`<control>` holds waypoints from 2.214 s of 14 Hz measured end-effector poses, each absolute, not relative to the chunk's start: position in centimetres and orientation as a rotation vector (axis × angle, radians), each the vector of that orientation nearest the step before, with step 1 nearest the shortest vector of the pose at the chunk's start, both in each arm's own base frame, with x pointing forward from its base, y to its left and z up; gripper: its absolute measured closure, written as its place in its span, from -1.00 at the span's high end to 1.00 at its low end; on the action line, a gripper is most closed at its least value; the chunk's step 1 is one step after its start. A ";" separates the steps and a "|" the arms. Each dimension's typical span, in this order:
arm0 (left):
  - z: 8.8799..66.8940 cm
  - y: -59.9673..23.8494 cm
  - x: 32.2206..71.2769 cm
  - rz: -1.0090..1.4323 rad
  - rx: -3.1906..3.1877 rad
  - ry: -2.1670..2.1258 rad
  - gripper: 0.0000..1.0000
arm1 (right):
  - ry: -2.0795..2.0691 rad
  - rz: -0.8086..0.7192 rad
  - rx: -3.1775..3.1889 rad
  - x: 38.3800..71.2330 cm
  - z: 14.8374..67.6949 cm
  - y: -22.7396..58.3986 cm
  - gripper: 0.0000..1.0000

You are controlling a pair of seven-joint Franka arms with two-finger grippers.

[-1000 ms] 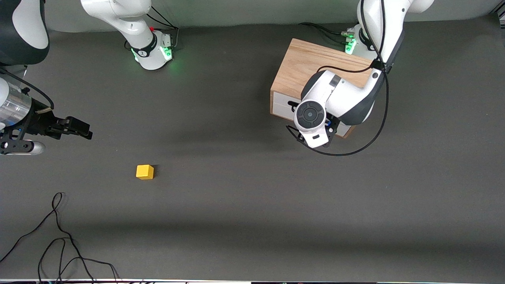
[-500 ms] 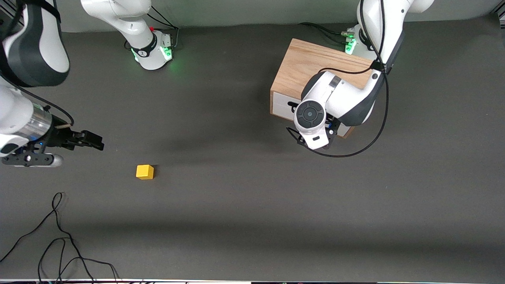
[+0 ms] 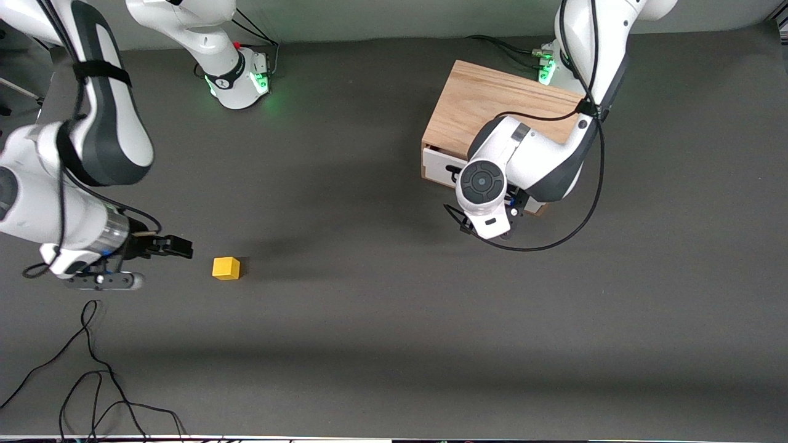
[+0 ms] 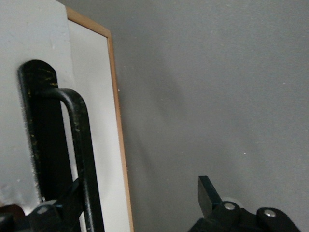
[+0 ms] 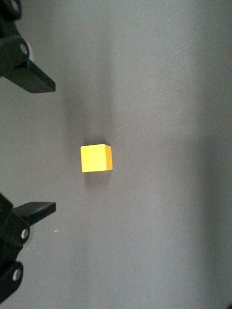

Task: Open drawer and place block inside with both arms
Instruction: 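Pull the drawer open with the left gripper while the right gripper reaches the cube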

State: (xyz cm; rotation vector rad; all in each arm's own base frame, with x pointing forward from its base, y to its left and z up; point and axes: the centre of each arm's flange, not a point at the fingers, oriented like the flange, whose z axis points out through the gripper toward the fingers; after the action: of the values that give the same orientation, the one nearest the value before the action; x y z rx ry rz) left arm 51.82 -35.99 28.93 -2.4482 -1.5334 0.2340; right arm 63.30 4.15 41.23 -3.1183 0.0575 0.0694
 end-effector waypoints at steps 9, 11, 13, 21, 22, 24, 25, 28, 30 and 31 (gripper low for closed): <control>29.0 -37.6 55.8 0.199 -2.488 -1.560 1.00 | 0.050 0.021 -3.135 61.8 33.0 3.8 1.00; 29.0 -37.9 56.5 0.197 -2.493 -1.569 1.00 | 0.049 0.018 -3.136 61.8 33.0 3.8 1.00; 29.1 -38.1 57.1 0.184 -2.510 -1.582 1.00 | 0.048 0.014 -3.137 61.8 32.9 3.8 1.00; 29.6 -38.7 58.8 0.091 -2.616 -1.649 1.00 | 0.049 -0.083 -3.129 61.7 26.2 3.8 1.00; 29.6 -38.8 58.9 0.084 -2.623 -1.653 1.00 | 0.048 -0.073 -3.129 61.4 25.1 3.9 1.00; 29.8 -38.7 59.3 0.064 -2.635 -1.660 1.00 | 0.034 -0.084 -3.128 61.0 23.7 4.4 1.00; 30.1 -38.8 59.7 0.049 -2.653 -1.675 1.00 | 0.024 -0.083 -3.128 60.8 23.1 4.8 1.00; 30.3 -39.3 61.3 -0.002 -2.713 -1.731 1.00 | 0.016 -0.065 -3.129 60.4 21.9 5.0 1.00; 29.9 -39.2 61.7 -0.006 -2.711 -1.741 1.00 | 0.023 -0.073 -3.130 60.3 21.4 4.8 1.00; 30.0 -39.2 61.7 -0.006 -2.710 -1.740 1.00 | 0.031 -0.070 -3.133 60.3 21.1 4.4 1.00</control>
State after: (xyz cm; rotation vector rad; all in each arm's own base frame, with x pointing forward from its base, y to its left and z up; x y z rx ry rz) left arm 61.69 -39.22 29.96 -2.7102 -1.7398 -0.0058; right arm 60.35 4.43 21.12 -3.1330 0.0308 -0.0705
